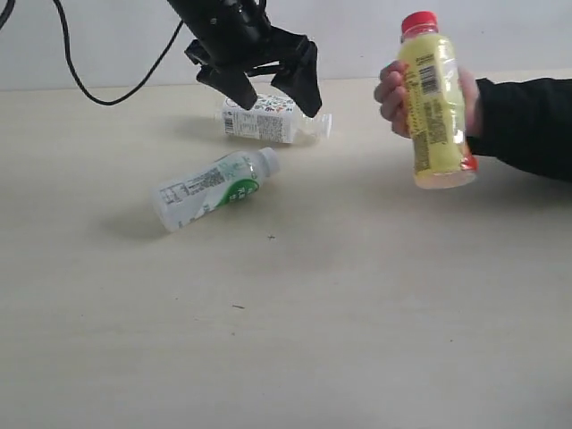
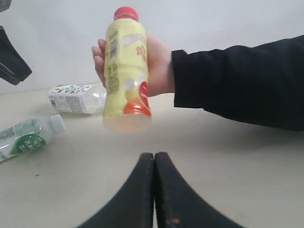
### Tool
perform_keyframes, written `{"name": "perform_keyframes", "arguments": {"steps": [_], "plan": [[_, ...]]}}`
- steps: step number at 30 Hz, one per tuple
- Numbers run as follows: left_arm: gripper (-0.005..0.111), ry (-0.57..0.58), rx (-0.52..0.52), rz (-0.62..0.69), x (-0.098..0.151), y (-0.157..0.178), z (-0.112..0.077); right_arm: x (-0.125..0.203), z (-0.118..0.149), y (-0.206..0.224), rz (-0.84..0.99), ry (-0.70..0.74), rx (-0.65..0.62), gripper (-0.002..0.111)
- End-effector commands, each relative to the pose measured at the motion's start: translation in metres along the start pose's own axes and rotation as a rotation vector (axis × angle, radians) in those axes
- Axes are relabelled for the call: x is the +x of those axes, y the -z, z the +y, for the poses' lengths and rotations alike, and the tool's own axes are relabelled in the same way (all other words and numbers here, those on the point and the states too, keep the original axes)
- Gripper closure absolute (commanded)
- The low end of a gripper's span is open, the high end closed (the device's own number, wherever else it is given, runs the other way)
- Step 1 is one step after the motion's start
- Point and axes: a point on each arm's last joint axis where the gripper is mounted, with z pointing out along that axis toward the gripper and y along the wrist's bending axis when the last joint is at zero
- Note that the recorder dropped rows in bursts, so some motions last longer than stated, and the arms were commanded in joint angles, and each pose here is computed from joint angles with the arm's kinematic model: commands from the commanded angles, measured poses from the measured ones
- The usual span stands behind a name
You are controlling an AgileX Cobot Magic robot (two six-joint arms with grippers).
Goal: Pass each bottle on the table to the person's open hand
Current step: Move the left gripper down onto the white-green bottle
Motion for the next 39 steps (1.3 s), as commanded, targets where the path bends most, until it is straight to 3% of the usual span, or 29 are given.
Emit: {"name": "perform_keyframes", "arguments": {"steps": [1, 8, 17, 22, 34, 39], "plan": [[0.013, -0.039, -0.079, -0.003, 0.005, 0.019, 0.000, 0.000, 0.000, 0.000, -0.010, 0.000, 0.000, 0.108], [0.013, -0.068, -0.112, -0.048, 0.005, 0.045, -0.008, 0.000, 0.000, 0.000, -0.010, 0.000, 0.000, 0.108], [0.013, -0.140, -0.252, -0.067, 0.008, 0.073, -0.007, 0.000, 0.000, 0.000, -0.010, 0.000, 0.000, 0.108], [0.013, -0.159, -0.249, -0.041, 0.011, 0.067, -0.005, 0.000, 0.000, 0.000, -0.010, 0.000, 0.000, 0.108], [0.013, -0.327, -0.223, 0.173, 0.043, 0.025, 0.011, 0.000, 0.000, 0.000, -0.010, 0.000, 0.000, 0.108], [0.013, -0.358, -0.218, 0.187, 0.047, 0.018, 0.014, 0.000, 0.000, 0.000, -0.010, 0.000, 0.000, 0.108]]}}
